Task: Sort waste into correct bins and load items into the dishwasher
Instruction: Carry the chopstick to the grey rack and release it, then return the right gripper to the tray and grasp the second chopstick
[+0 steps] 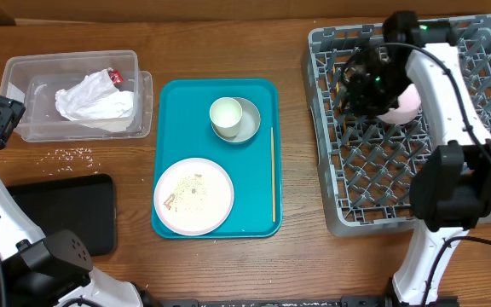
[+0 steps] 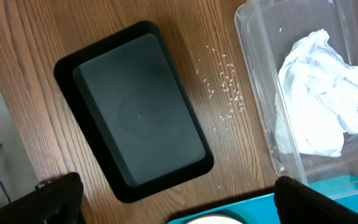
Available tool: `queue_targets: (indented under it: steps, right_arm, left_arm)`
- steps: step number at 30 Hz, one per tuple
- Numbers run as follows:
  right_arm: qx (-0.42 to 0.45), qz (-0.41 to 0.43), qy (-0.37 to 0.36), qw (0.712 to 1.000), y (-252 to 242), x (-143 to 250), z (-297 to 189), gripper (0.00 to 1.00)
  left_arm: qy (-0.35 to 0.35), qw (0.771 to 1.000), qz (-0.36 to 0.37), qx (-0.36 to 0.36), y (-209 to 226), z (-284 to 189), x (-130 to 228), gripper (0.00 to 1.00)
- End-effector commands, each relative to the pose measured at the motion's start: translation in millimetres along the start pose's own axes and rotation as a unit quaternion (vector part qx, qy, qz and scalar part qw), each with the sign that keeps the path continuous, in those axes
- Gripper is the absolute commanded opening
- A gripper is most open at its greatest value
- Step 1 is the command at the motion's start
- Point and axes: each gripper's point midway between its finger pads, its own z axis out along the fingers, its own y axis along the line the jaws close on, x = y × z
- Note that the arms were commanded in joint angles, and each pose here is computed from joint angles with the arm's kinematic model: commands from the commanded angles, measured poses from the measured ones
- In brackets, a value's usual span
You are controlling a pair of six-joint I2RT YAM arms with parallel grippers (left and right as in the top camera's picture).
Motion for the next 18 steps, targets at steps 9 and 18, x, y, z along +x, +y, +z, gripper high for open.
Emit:
queue_targets:
  steps: [9, 18]
  right_arm:
    - [0.108, 0.064, 0.007, 0.992, 84.9, 19.9, 71.2, 0.46]
    - [0.187, 0.032, 0.029, 0.981, 102.2, 66.6, 138.7, 0.46]
  left_arm:
    - [0.004, 1.000, -0.009, -0.003, -0.9, 3.3, 0.3, 1.00]
    - [0.004, 1.000, -0.009, -0.003, -0.9, 3.3, 0.3, 1.00]
